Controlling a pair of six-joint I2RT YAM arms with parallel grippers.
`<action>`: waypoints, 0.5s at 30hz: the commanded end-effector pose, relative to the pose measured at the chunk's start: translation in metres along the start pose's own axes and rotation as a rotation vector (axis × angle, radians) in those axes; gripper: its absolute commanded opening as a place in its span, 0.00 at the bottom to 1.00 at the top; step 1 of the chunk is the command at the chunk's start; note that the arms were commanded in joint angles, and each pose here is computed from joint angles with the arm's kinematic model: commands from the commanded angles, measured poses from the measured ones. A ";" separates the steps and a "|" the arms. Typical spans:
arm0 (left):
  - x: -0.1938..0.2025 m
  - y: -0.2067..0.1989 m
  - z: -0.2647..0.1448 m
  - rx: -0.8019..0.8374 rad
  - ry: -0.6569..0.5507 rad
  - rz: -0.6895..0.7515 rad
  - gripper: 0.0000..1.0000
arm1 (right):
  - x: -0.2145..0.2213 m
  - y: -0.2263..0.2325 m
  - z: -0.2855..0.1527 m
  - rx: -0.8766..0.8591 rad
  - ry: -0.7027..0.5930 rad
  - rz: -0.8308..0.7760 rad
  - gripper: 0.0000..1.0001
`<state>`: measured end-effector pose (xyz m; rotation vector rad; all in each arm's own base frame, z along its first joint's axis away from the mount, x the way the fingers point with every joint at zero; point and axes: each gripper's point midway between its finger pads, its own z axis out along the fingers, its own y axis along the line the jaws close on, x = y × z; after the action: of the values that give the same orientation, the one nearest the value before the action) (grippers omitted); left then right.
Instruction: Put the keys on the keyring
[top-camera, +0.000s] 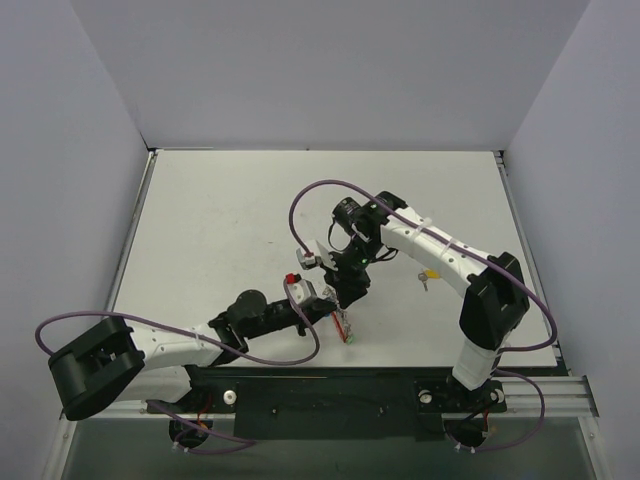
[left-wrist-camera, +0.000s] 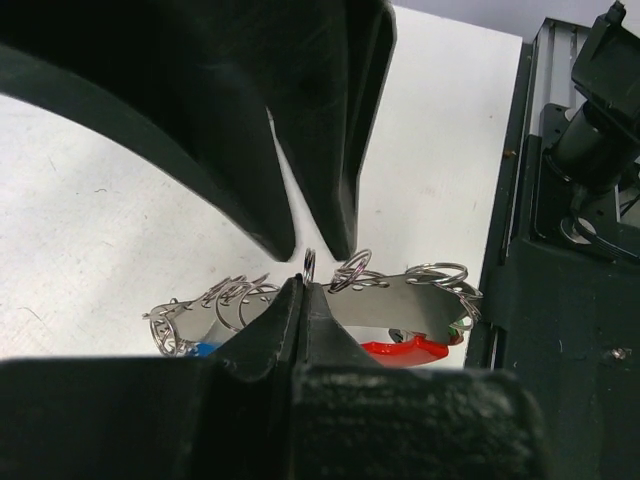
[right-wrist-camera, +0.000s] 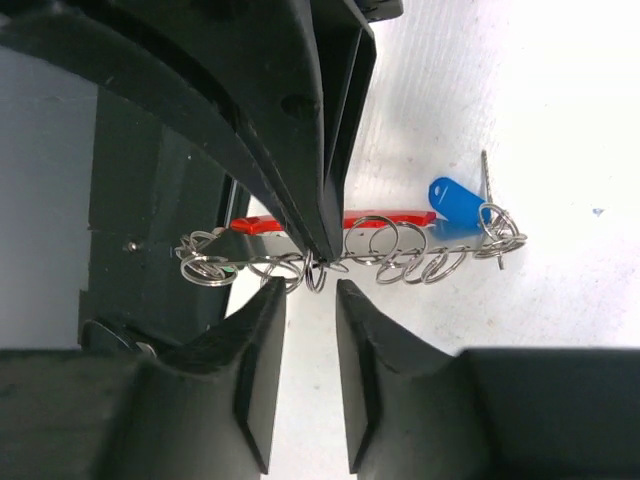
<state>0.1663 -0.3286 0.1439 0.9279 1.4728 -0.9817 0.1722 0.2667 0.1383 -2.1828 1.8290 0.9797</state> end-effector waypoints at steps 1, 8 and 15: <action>-0.049 -0.001 -0.010 -0.019 -0.238 0.007 0.00 | -0.018 0.010 -0.011 -0.041 -0.140 0.007 0.32; -0.057 -0.005 -0.025 -0.014 -0.346 -0.044 0.00 | -0.019 0.020 -0.023 -0.051 -0.278 -0.103 0.45; -0.080 -0.010 -0.033 0.010 -0.446 -0.055 0.00 | -0.023 0.013 -0.023 -0.033 -0.273 -0.194 0.40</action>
<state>0.1584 -0.3079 0.1631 0.7413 1.3480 -1.0682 0.1742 0.2640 0.1539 -2.0696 1.5997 1.1681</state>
